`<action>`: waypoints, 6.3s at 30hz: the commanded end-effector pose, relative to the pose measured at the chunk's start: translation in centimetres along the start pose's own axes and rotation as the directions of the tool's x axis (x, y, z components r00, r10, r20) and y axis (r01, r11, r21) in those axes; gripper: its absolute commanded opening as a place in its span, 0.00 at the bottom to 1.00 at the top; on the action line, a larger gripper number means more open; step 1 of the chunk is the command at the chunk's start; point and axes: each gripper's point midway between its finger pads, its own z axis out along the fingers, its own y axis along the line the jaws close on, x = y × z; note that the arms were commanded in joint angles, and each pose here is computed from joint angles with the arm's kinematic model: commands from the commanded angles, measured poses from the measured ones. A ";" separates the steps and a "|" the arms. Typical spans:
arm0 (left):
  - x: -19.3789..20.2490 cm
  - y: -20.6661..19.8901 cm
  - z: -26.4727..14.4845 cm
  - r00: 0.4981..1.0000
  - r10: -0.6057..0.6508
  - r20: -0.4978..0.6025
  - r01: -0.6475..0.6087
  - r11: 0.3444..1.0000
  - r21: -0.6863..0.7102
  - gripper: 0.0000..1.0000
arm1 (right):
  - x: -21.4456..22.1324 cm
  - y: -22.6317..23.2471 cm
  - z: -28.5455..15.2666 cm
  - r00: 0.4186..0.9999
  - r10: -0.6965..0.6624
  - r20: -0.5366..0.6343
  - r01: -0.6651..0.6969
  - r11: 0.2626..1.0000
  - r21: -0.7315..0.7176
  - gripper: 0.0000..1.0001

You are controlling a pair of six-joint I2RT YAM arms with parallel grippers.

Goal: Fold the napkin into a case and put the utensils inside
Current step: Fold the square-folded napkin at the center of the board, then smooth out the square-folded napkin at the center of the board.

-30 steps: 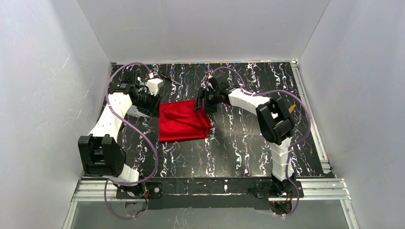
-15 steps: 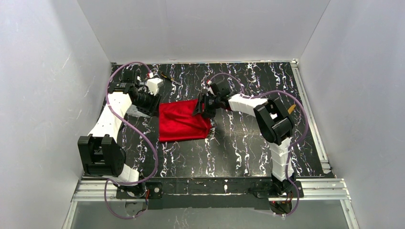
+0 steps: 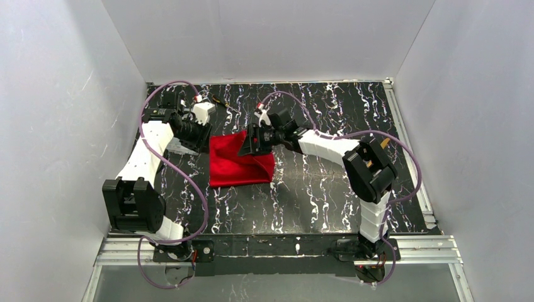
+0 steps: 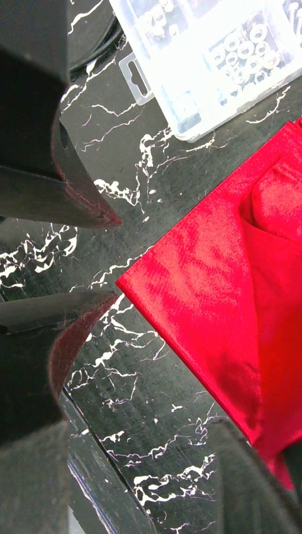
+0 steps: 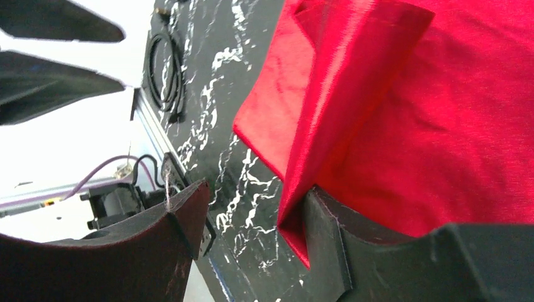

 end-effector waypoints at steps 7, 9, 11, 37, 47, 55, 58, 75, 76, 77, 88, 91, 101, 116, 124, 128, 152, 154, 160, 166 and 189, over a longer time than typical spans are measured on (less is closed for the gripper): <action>-0.1 0.1 -0.5 1.000 0.000 -0.010 -0.001 1.000 -0.002 0.39 | 7.7 2.8 1.1 0.948 -0.249 -0.197 0.252 0.968 -0.011 0.67; -0.2 0.2 -0.6 1.000 0.002 -0.008 -0.002 1.000 -0.004 0.39 | 8.7 1.5 1.3 0.926 -0.291 -0.242 0.316 0.946 0.072 0.67; -0.3 0.2 -0.6 1.000 0.003 -0.006 -0.003 1.000 -0.005 0.39 | 9.3 0.2 1.3 0.904 -0.319 -0.285 0.368 0.919 0.139 0.69; 7.3 -7.2 3.7 0.888 0.444 -0.120 -0.426 0.893 0.148 0.40 | -2.6 -3.0 -6.8 0.986 -0.164 0.013 0.157 0.961 0.226 0.67; 7.7 -7.5 7.2 0.605 0.767 -0.215 -0.759 0.636 0.135 0.40 | -3.1 -3.6 -6.5 0.991 -0.131 0.017 0.124 0.968 0.219 0.66; 8.8 -6.2 8.4 0.524 0.809 -0.266 -0.817 0.566 0.111 0.38 | -2.1 -3.7 -6.6 0.995 -0.101 0.008 0.098 0.977 0.190 0.64; 9.7 -6.1 8.4 0.523 0.807 -0.274 -0.812 0.569 0.126 0.37 | -0.9 -3.4 -6.3 0.997 -0.066 -0.026 0.069 0.988 0.141 0.62; 8.9 -4.9 8.3 0.542 0.793 -0.279 -0.826 0.564 -0.002 0.05 | 7.3 -3.0 -6.2 0.985 0.068 -0.158 -0.074 0.997 -0.028 0.62; 8.8 -4.9 8.1 0.535 0.797 -0.279 -0.831 0.556 -0.005 0.02 | 7.3 -3.1 -6.2 0.985 0.064 -0.162 -0.069 0.997 -0.025 0.62; 8.8 -4.8 8.0 0.529 0.801 -0.280 -0.836 0.549 -0.010 0.00 | 7.3 -3.2 -6.3 0.984 0.059 -0.168 -0.063 0.998 -0.016 0.62; 6.8 -3.0 6.2 0.411 0.849 -0.333 -0.910 0.406 -0.086 0.00 | 3.7 -1.7 -6.7 0.989 0.038 -0.142 -0.042 0.999 -0.031 0.63; 6.9 -2.7 5.8 0.385 0.855 -0.348 -0.921 0.378 -0.090 0.00 | 4.3 -1.2 -5.4 0.986 0.057 -0.157 -0.066 0.996 -0.054 0.63; 9.6 -2.0 6.8 0.371 0.842 -0.391 -0.922 0.383 -0.049 0.00 | 7.7 -4.7 -1.1 0.968 0.144 -0.205 -0.150 0.989 -0.010 0.59; 9.4 -9.0 3.5 0.643 0.745 -0.178 -0.734 0.666 0.133 0.46 | 6.4 -0.7 -3.2 0.953 0.159 -0.258 -0.201 0.969 -0.145 0.59; 4.4 -11.1 0.2 0.825 0.565 -0.036 -0.546 0.811 0.208 0.51 | -0.9 1.3 -3.7 0.974 0.120 -0.191 -0.153 0.974 -0.167 0.60; 3.1 -8.6 2.7 0.857 0.510 -0.073 -0.501 0.858 0.113 0.51 | -4.0 -2.6 -0.4 0.976 0.162 -0.144 -0.177 0.979 -0.100 0.56; 9.7 -3.9 11.0 0.797 0.551 -0.248 -0.565 0.825 0.019 0.46 | -10.5 -6.1 0.4 0.974 0.226 0.018 -0.221 0.963 -0.156 0.64; 9.9 -4.2 11.0 0.795 0.555 -0.245 -0.564 0.825 0.037 0.45 | -11.9 -6.2 -1.4 0.974 0.217 0.070 -0.205 0.967 -0.152 0.64; 10.6 -4.4 11.0 0.780 0.573 -0.251 -0.576 0.815 0.070 0.44 | -11.9 -11.9 -3.0 0.975 0.200 0.099 -0.206 0.977 0.053 0.65; 10.7 -4.4 11.0 0.775 0.578 -0.256 -0.580 0.811 0.075 0.42 | -10.8 -15.7 -1.6 0.979 0.189 0.071 -0.198 0.967 0.158 0.68; 11.4 -4.1 10.9 0.755 0.596 -0.272 -0.598 0.797 0.084 0.41 | -4.5 -16.1 4.5 0.966 0.254 -0.054 -0.246 0.961 0.123 0.58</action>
